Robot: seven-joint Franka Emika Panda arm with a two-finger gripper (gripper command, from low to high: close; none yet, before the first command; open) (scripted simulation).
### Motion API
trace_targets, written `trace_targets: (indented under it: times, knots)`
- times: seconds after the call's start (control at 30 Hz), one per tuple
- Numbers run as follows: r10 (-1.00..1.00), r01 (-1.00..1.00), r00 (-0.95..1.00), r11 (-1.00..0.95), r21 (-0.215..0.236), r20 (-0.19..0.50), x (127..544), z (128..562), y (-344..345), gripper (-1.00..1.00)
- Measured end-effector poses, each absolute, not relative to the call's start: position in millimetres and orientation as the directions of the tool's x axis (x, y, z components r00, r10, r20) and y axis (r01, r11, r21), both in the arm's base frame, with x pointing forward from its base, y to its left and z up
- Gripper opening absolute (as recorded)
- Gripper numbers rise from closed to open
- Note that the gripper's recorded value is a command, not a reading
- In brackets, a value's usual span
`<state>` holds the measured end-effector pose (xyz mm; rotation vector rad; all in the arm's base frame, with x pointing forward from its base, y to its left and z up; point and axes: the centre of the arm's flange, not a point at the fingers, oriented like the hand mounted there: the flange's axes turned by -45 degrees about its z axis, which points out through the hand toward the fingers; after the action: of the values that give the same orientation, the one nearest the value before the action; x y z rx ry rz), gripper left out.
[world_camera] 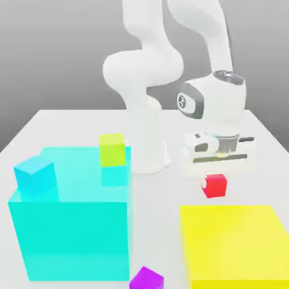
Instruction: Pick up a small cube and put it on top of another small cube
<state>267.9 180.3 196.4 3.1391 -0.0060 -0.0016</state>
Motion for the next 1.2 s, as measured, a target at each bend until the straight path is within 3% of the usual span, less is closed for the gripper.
trace_targets:
  times: [0.27, 0.57, 0.77, 1.0, 1.13, 1.17, 1.2]
  knots:
    - [-0.545, -0.545, 0.838, -0.838, 0.012, -0.001, 341, 206, 150, -1.00]
    - [-0.934, -0.934, 0.357, -0.356, 0.013, 0.005, 416, 218, 103, -1.00]
    - [-0.999, -0.999, -0.042, 0.042, 0.008, 0.007, 459, 229, 65, -1.00]
    - [-0.872, -0.872, -0.489, 0.489, 0.000, 0.001, 503, 242, 12, -1.00]
    - [-0.842, -0.842, -0.539, 0.539, -0.003, -0.001, 510, 200, 5, -1.00]
    - [-0.841, -0.841, -0.542, 0.542, -0.002, -0.001, 510, 188, 5, 1.00]
    - [-0.841, -0.841, -0.542, 0.542, -0.002, -0.001, 510, 188, 5, 1.00]
